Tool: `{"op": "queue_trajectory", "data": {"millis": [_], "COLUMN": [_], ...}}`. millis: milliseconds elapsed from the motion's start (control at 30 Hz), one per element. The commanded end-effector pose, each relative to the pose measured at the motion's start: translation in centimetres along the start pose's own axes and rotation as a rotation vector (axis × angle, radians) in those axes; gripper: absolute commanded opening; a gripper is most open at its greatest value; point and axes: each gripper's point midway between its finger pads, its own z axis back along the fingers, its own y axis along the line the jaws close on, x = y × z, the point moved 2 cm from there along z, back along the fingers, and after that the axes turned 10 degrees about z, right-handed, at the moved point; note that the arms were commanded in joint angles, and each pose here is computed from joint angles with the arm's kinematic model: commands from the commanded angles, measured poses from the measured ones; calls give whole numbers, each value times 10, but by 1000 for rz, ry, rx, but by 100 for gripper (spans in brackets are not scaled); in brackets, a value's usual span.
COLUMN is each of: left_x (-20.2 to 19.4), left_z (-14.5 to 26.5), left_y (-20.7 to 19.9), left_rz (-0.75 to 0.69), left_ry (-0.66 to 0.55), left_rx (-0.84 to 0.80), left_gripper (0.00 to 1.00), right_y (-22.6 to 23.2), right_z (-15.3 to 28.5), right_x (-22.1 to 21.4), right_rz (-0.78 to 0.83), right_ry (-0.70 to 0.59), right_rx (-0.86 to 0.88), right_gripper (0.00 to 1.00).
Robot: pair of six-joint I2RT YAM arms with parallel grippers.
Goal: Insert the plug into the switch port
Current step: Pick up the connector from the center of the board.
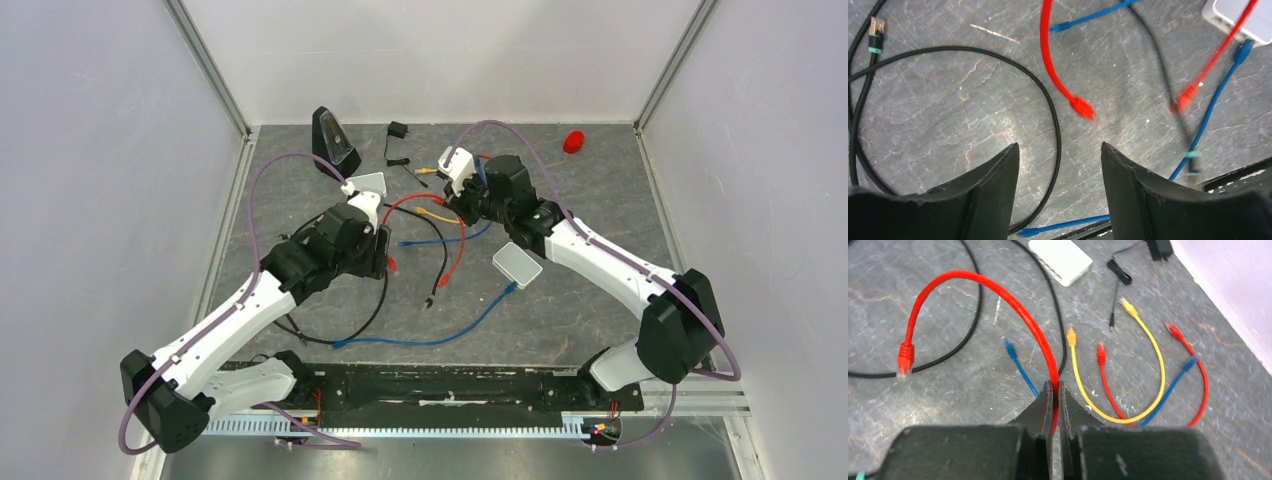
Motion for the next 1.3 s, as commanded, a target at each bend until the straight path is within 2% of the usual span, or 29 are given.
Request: {"op": "queue_trajectory", "data": {"millis": [0, 100, 200, 233, 333, 500, 700, 800, 1000, 1267], "left_x": [19, 20, 22, 20, -1, -6, -19, -24, -39, -60], "left_z": [20, 28, 36, 40, 59, 73, 77, 72, 48, 33], "left_y": [-11, -8, -16, -21, -52, -62, -68, -76, -98, -123], "left_rz": [-67, -97, -152, -206, -516, -837, -1190, -1262, -1356, -1370], "left_ry": [-38, -74, -133, -149, -170, -293, -363, -344, -206, -66], "left_rx": [-89, -102, -193, -251, -568, -716, -828, -892, -971, -1034], "left_gripper": [66, 66, 65, 65, 64, 62, 61, 61, 58, 56], "right_y": [3, 4, 3, 4, 11, 24, 43, 46, 49, 51], "right_z": [12, 16, 23, 26, 28, 26, 30, 30, 29, 30], "right_x": [32, 42, 51, 52, 42, 19, 5, 0, 3, 3], "right_rz": [129, 138, 131, 129, 134, 83, 85, 89, 76, 78], "right_ry": [-93, -104, -87, -78, -42, -9, 8, 16, -7, -14], "right_rx": [104, 156, 211, 248, 342, 475, 613, 636, 669, 682], "right_gripper": [0, 0, 0, 0, 0, 0, 0, 0, 0, 0]}}
